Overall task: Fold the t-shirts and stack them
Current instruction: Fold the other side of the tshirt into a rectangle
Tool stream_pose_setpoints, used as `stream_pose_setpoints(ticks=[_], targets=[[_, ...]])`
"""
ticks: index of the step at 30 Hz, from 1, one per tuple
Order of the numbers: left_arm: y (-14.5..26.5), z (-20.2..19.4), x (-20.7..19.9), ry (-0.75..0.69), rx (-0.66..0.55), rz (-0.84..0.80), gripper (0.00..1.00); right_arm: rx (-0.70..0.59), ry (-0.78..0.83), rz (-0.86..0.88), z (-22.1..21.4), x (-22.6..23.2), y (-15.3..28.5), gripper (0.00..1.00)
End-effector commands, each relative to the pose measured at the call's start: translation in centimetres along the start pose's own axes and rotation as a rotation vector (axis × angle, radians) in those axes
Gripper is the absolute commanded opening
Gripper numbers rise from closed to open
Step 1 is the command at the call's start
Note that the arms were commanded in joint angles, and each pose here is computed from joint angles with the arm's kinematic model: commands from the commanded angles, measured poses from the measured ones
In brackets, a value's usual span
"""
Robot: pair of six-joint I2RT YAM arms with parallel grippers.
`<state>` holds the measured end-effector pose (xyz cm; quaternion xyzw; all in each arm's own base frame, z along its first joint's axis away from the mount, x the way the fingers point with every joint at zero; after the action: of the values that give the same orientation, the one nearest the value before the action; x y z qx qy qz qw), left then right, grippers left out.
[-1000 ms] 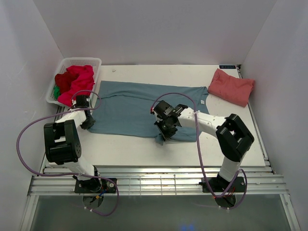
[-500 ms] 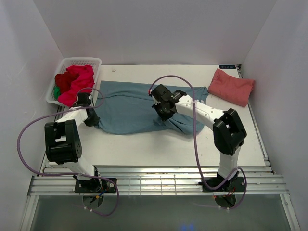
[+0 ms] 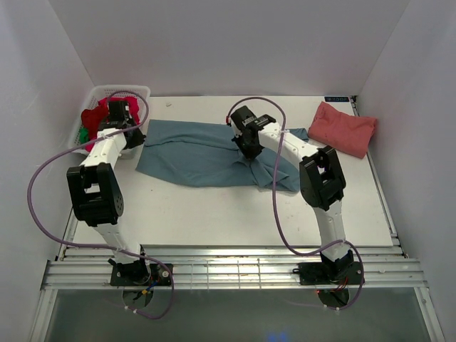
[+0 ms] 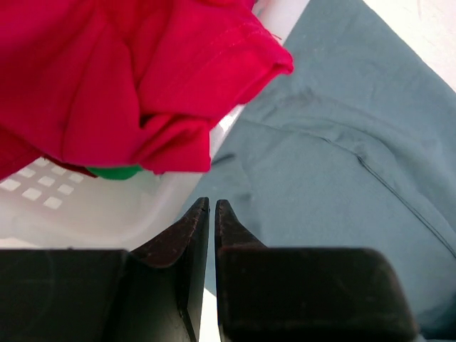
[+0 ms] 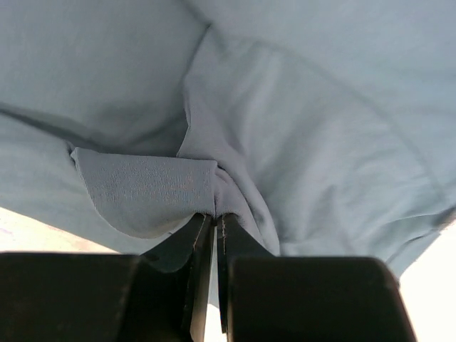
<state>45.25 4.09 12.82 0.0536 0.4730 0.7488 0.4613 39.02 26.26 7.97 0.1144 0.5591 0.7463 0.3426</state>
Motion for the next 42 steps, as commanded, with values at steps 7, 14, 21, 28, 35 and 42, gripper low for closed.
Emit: stream_pose_setpoints(ticks=[7,14,21,28,35,42], targets=[[-1.1,0.3,-0.6,-0.004,0.035,0.011,0.19,-0.038,-0.017,-0.082,1.6,-4.9,1.0,0.08],[-3.4,-1.5,-1.6,-0.03,0.112,-0.046,0.22,-0.027,-0.023,-0.076,1.8,-5.4,0.0,0.08],[-6.0,-2.9,-1.6,-0.08,0.13,-0.047,0.42,-0.026,-0.022,-0.056,1.7,-5.0,-0.3,0.08],[-6.6,-3.2,-0.6,-0.122,0.101,0.038,0.42,-0.034,-0.022,-0.049,1.8,-4.9,-0.2,0.08],[-6.7,-3.7,0.2,-0.153,0.097,0.11,0.42,-0.024,-0.024,-0.044,1.4,-4.8,-0.6,0.08],[-6.9,-4.4,0.7,-0.177,0.103,0.162,0.42,-0.012,-0.024,-0.038,1.0,-4.5,-0.9,0.08]])
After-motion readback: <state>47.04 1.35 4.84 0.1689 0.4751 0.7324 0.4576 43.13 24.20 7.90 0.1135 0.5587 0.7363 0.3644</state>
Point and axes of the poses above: each gripper's point midway between its finger pads, its own y axis back along the fingers, its own x axis along the line the jaws close on, z = x × y, the point moved 1 cm from there along y, back along the fingers, and after that the axes turned 14 degrees about y, right-handed, at the moved point
